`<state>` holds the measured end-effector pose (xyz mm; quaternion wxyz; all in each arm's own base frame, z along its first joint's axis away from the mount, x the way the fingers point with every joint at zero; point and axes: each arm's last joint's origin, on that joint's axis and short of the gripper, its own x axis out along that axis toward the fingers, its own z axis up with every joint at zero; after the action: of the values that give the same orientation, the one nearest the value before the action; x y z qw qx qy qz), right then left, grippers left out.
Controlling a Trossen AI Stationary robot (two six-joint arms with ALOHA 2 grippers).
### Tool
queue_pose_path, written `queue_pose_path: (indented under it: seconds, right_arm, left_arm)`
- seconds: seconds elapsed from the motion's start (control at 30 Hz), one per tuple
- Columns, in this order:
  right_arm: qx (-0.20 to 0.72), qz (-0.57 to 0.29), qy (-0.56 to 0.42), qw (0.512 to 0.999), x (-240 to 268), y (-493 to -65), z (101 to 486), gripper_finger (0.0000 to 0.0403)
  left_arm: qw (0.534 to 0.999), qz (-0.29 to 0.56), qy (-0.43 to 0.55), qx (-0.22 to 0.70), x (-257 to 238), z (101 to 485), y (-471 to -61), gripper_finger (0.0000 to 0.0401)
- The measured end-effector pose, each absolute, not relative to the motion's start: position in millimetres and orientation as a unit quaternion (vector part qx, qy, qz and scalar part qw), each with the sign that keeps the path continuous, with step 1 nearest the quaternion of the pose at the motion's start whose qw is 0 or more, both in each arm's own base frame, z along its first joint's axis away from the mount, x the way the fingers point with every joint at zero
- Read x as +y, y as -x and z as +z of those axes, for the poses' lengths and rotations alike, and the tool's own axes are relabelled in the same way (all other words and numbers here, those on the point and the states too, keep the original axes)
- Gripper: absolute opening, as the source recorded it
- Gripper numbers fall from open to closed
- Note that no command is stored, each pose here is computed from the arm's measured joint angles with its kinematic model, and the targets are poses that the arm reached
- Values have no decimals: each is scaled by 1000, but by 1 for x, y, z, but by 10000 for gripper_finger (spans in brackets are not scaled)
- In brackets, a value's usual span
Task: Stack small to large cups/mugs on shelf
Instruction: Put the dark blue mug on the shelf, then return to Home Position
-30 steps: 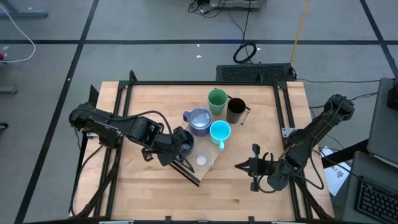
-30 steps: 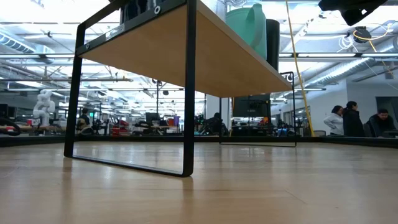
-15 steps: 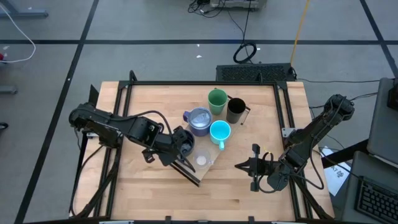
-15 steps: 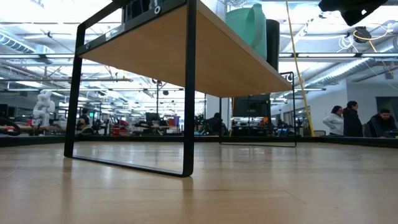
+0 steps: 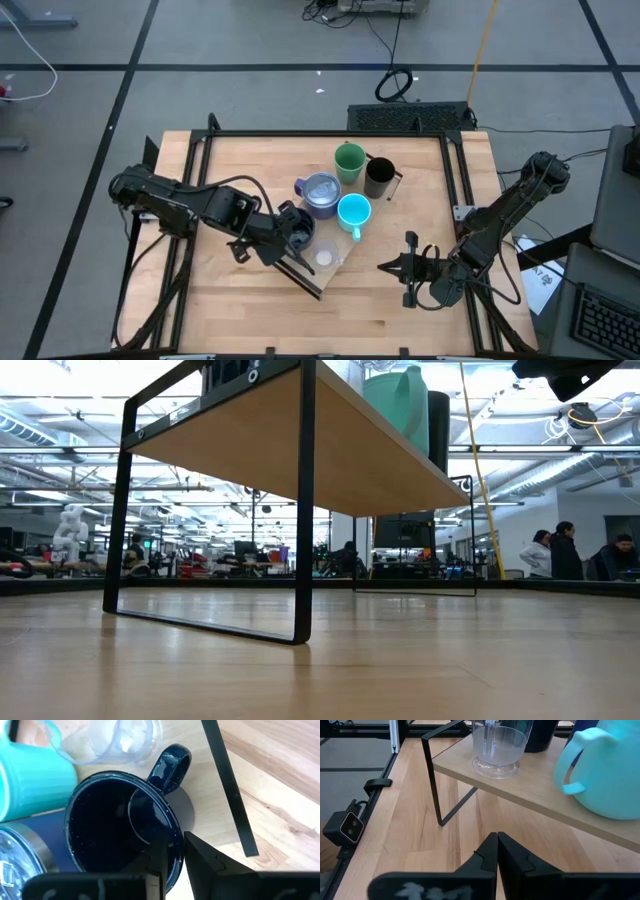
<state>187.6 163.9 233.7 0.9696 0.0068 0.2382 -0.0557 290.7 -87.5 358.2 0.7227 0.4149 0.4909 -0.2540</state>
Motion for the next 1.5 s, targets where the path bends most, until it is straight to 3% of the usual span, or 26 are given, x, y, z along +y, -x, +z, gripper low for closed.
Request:
queue_pose_path:
  seconds: [1.07,1.5]
  right_arm:
    - [239,-53,2,970,164,-188,234,0]
    - [239,-53,2,970,164,-188,234,0]
  left_arm:
    - [729,-255,-408,488,-95,358,-289,64]
    - [742,-227,-400,487,-96,362,-287,174]
